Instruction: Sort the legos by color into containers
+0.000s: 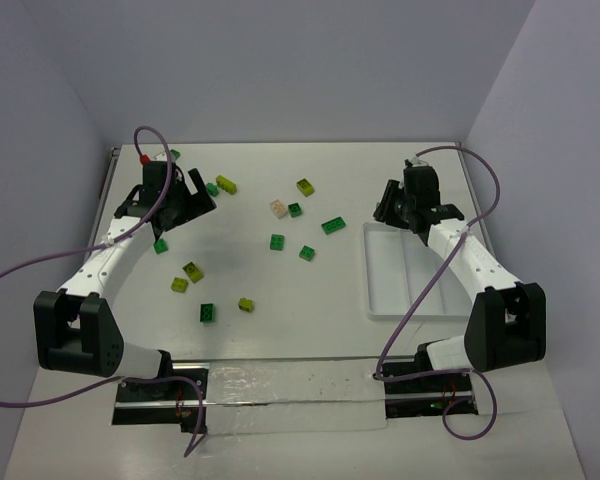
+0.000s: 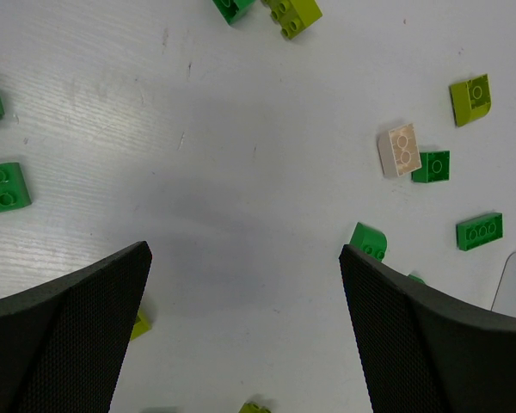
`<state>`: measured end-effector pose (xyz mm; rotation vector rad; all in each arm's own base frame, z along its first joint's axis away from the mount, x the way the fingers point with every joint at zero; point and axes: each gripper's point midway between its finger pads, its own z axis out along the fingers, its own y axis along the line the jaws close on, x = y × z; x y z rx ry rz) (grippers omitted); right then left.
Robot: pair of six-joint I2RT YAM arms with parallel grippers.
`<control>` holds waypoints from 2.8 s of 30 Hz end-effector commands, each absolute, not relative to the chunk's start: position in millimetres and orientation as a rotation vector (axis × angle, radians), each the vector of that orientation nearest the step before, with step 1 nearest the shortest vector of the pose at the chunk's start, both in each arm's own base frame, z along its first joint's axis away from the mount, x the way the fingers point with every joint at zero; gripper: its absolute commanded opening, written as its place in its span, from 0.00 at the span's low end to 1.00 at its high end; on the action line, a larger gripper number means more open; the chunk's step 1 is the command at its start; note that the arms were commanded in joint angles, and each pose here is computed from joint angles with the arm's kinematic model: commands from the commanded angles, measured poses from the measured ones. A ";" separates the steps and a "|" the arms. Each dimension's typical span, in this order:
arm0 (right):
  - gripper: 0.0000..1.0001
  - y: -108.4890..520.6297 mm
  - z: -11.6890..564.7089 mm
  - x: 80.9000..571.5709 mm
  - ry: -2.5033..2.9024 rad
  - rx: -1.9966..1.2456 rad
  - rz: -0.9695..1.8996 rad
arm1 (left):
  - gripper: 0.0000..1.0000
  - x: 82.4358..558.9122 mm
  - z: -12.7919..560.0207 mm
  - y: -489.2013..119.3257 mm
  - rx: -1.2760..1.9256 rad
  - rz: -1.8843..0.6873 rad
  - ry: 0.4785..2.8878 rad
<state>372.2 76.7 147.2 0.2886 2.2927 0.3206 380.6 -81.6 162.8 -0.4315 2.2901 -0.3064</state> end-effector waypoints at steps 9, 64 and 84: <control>0.19 65.5 155.5 379.1 2.232 0.315 0.291 | 0.99 388.7 179.9 -82.5 -0.409 -0.315 2.253; 0.88 204.2 66.0 431.6 2.534 0.386 0.213 | 0.99 384.9 191.0 -83.0 -0.387 -0.328 2.229; 0.95 211.3 37.4 445.9 2.557 0.447 0.189 | 0.99 381.7 196.4 -85.1 -0.323 -0.337 2.221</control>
